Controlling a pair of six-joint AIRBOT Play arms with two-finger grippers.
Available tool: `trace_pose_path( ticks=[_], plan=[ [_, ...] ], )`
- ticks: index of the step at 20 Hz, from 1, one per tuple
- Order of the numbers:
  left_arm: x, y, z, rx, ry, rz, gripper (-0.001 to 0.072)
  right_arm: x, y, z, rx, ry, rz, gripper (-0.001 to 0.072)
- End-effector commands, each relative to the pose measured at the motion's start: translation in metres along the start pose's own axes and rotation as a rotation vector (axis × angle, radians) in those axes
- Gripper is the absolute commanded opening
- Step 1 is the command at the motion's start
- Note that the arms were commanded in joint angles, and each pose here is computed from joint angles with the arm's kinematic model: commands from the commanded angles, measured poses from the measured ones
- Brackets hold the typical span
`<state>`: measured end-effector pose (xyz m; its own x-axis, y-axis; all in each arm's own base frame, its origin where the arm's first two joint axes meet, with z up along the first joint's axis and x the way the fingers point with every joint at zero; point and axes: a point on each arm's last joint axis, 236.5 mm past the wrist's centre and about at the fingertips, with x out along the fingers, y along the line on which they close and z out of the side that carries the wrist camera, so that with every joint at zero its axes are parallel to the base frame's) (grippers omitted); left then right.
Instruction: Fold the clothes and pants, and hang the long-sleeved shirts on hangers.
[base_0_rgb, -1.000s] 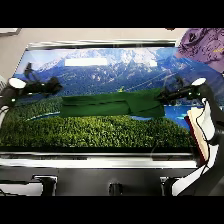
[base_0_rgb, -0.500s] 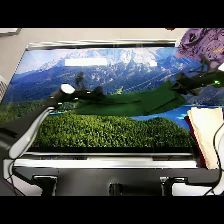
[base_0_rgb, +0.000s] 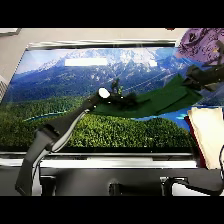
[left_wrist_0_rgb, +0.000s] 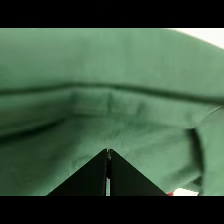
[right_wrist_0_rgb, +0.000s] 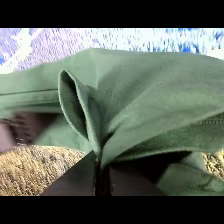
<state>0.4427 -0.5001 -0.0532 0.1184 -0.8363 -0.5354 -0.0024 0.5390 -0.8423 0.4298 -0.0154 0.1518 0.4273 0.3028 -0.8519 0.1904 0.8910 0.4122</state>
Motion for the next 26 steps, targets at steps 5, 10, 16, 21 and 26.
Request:
trace_pose_path(
  ticks=[5, 10, 16, 21, 26],
  plan=[
    [0.054, -0.028, -0.038, -0.064, 0.016, -0.080, 0.0012, -0.039, 0.021, 0.013, -0.044, -0.072, 0.017, 0.0024],
    [0.052, -0.035, -0.040, -0.048, 0.020, -0.096, 0.0012, -0.040, 0.027, 0.008, -0.047, -0.051, 0.038, 0.0024],
    [-0.030, -0.032, 0.032, -0.013, -0.043, -0.075, 0.0011, -0.036, 0.052, 0.012, -0.075, -0.072, 0.110, 0.0024],
    [-0.171, -0.007, 0.104, 0.091, -0.168, 0.085, 0.0011, 0.006, 0.090, -0.009, -0.165, 0.019, 0.093, 0.0024],
    [-0.316, 0.026, 0.141, 0.121, -0.309, 0.297, 0.0012, 0.055, 0.147, -0.039, -0.242, 0.092, 0.111, 0.0024]
  ],
)
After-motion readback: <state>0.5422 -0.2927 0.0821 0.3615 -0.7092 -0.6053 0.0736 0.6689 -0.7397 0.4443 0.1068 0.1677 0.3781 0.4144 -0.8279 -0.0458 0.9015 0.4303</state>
